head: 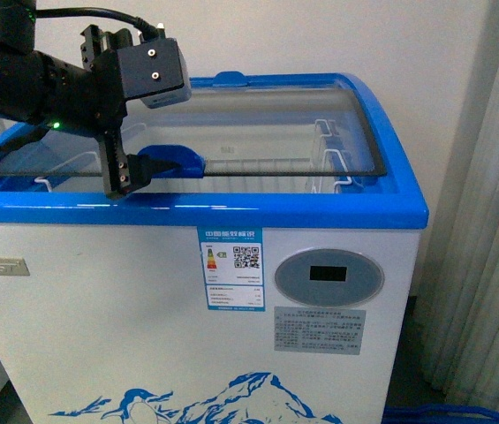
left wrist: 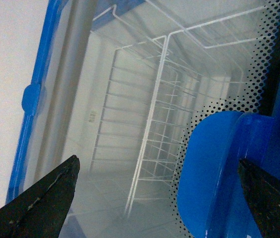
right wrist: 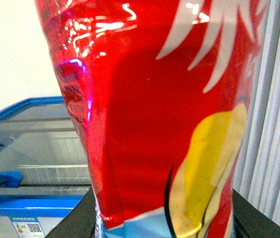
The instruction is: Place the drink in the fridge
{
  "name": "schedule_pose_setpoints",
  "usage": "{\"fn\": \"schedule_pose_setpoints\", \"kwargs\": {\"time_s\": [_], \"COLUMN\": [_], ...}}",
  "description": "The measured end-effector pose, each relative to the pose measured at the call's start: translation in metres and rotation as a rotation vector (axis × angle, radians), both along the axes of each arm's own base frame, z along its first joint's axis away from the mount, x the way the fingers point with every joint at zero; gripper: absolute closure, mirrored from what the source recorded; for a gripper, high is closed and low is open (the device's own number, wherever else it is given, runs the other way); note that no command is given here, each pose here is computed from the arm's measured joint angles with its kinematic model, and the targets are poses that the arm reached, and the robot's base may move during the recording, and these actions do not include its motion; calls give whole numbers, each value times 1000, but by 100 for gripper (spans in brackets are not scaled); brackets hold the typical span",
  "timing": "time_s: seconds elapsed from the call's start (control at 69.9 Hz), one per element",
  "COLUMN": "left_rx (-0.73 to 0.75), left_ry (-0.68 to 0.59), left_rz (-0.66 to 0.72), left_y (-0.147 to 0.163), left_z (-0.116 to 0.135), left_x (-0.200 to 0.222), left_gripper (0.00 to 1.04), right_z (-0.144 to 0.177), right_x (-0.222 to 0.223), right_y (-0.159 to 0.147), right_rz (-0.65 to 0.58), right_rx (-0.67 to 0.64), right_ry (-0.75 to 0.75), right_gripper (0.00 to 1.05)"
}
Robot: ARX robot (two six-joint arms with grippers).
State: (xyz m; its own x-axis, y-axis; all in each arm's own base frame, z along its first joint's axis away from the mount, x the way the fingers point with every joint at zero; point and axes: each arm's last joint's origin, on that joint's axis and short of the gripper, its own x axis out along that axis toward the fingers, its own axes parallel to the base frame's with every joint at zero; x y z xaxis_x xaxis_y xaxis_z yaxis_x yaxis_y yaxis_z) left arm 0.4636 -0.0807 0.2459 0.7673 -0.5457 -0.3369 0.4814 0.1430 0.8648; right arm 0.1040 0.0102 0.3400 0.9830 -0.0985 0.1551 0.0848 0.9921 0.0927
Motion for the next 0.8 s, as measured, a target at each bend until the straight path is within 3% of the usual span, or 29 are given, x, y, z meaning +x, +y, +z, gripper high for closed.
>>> {"fn": "schedule_pose_setpoints", "kwargs": {"time_s": [0.215,0.472,0.801], "left_rx": [11,-63,-261], "left_ry": [-123,-278,-317], "left_rz": [70,330,524], "left_y": [-8,-25,-35], "left_z": [9,10,8], "left_x": [45,108,123], "left_gripper": [8,8,8], "right_z": [0,0,0], "right_x": [0,0,0], "right_y": [0,0,0], "right_rz": [-2,-2,-2], "right_rx": [0,0,0], "right_ry": [0,0,0], "right_gripper": [65,65,65]}}
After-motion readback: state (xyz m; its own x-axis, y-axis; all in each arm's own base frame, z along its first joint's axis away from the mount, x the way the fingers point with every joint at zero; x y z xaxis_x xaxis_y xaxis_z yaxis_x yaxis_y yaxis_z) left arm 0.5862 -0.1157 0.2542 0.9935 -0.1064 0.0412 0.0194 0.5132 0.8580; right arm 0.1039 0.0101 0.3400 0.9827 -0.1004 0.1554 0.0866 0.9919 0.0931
